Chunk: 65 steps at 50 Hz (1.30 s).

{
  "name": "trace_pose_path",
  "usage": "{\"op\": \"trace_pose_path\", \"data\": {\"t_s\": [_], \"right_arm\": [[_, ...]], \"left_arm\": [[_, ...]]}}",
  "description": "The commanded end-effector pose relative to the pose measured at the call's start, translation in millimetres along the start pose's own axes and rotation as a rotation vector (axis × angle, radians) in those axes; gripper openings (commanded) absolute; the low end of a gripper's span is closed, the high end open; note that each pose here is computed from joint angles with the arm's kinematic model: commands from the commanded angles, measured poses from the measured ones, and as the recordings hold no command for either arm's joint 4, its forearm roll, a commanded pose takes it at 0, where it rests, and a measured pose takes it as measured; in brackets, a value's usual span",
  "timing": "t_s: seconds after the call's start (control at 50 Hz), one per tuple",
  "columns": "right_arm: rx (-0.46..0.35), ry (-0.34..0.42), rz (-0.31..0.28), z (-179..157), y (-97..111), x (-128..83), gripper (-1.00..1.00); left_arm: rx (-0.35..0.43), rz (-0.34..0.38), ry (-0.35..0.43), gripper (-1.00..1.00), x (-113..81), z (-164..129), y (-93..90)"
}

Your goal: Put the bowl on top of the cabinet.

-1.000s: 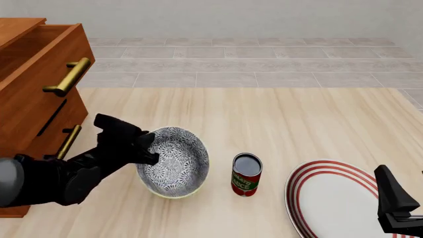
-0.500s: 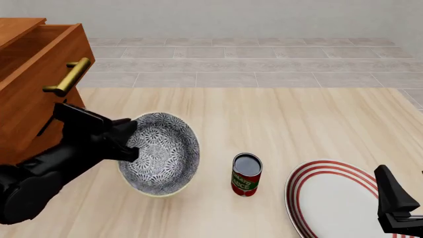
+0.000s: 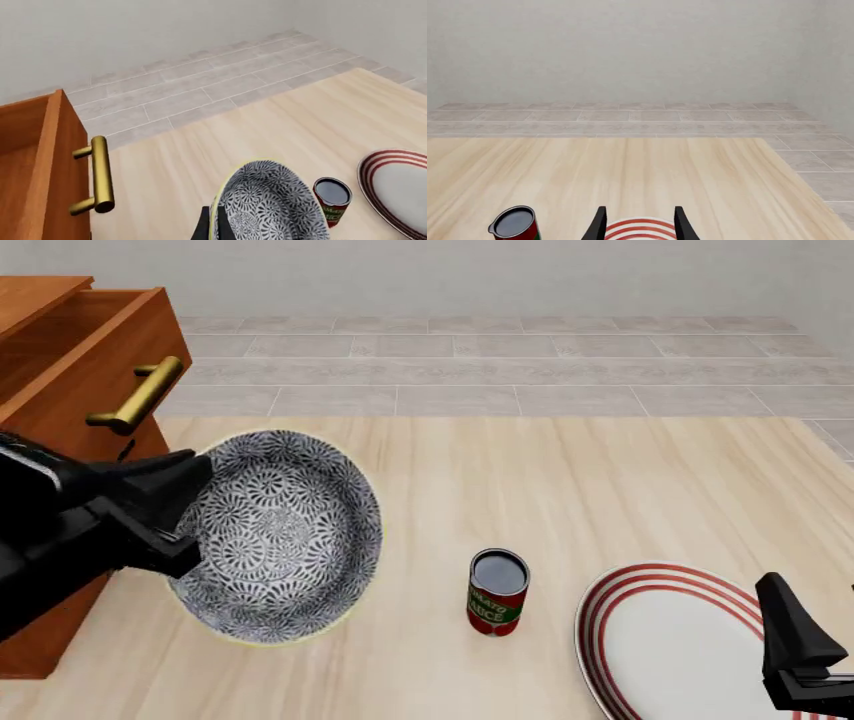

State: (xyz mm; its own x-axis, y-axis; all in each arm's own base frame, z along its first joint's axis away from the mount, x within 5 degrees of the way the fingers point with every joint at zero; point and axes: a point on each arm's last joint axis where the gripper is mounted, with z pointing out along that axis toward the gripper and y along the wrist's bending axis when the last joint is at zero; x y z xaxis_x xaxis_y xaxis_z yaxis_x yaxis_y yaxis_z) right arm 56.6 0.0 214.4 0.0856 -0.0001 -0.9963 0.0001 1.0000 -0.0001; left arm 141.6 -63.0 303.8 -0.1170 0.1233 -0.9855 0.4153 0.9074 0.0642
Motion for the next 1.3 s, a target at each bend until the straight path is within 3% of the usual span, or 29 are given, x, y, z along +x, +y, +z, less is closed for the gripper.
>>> {"op": "trace_pose_path", "data": {"t_s": [0.02,0.34,0.66,1.06,1.3], "right_arm": [[0.0,0.0,0.0,0.0,0.0,0.0,1.0],[0.0,0.0,0.0,0.0,0.0,0.0,1.0],[0.0,0.0,0.0,0.0,0.0,0.0,1.0],[0.0,0.0,0.0,0.0,0.0,0.0,1.0],[0.0,0.0,0.0,0.0,0.0,0.0,1.0]], "left_arm": [[0.021,-0.009,-0.064,-1.0,-17.2,-35.7,-2.0],[0.035,-0.017,-0.185,-1.0,-52.3,-98.3,0.4],[-0.028,-0.051,-0.273,-1.0,-76.4,-131.0,5.6],[-0.126,-0.05,-0.434,-1.0,-109.7,-191.7,5.3],[-0.222,-0.106,-0.51,-1.0,-122.3,-206.7,1.2]]}}
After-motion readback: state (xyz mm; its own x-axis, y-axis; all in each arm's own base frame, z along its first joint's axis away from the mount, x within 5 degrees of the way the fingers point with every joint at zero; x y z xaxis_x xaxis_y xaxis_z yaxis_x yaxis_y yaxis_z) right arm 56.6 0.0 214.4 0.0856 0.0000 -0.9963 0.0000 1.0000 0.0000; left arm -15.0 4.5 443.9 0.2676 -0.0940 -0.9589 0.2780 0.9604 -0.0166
